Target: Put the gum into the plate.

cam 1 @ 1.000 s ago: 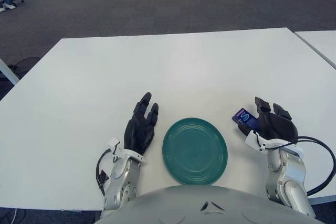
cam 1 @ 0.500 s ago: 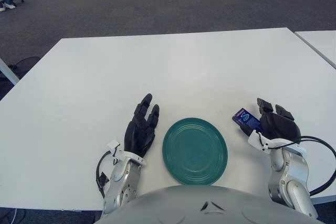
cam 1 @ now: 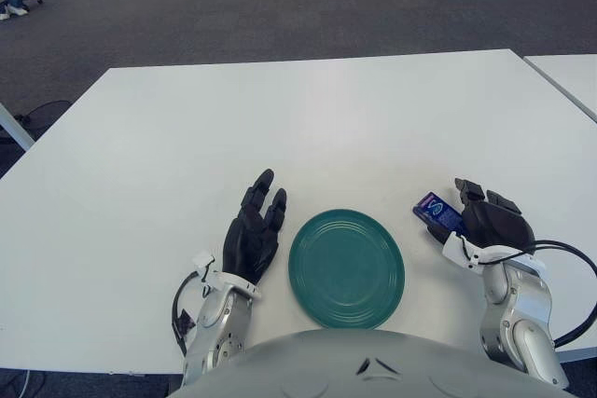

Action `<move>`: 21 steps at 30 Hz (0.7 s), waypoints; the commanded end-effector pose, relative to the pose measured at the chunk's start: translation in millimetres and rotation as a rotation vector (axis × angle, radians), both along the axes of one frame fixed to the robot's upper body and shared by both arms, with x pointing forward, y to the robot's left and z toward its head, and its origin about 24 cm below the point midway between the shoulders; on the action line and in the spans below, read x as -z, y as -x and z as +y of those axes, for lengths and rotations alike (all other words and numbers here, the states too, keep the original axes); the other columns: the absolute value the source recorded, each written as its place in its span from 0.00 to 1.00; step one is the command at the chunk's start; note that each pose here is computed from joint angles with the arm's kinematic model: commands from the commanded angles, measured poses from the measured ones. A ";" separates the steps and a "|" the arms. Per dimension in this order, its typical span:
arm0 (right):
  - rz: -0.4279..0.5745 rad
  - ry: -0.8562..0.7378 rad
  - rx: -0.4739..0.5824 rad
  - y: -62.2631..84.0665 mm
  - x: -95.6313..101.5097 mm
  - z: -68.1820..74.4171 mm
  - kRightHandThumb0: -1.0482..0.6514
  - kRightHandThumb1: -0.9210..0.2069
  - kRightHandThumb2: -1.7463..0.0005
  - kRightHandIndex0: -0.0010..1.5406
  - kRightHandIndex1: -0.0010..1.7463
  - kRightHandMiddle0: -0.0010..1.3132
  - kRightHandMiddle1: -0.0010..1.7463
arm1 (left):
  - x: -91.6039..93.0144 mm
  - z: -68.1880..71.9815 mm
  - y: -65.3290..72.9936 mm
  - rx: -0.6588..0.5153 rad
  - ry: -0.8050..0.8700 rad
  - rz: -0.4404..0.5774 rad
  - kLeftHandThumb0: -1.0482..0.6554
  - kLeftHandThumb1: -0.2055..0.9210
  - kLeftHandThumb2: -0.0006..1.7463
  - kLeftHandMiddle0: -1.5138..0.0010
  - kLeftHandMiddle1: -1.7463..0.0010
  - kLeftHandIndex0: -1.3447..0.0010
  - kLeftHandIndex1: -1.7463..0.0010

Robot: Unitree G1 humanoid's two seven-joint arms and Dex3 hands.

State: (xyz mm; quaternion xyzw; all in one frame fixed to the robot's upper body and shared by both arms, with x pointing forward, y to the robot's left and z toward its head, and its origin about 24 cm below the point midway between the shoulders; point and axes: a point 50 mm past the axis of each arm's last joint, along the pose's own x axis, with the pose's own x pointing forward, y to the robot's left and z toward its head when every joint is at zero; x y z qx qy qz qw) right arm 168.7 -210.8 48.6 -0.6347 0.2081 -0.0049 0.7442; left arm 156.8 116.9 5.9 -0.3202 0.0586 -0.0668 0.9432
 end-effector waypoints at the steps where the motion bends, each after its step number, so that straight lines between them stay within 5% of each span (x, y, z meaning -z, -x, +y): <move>1: 0.491 0.133 -0.048 95.0 46.4 -28.8 0.00 0.00 0.59 0.16 0.00 0.00 0.19 | 2.1 -3.9 6.2 -0.007 0.007 0.066 0.00 1.00 0.56 0.96 1.00 1.00 0.82; 21: 0.435 0.137 -0.091 68.2 58.3 -26.2 0.05 0.00 0.58 0.16 0.00 0.00 0.15 | 1.4 -1.1 9.5 -0.021 -0.011 0.072 0.00 1.00 0.57 0.96 1.00 1.00 0.82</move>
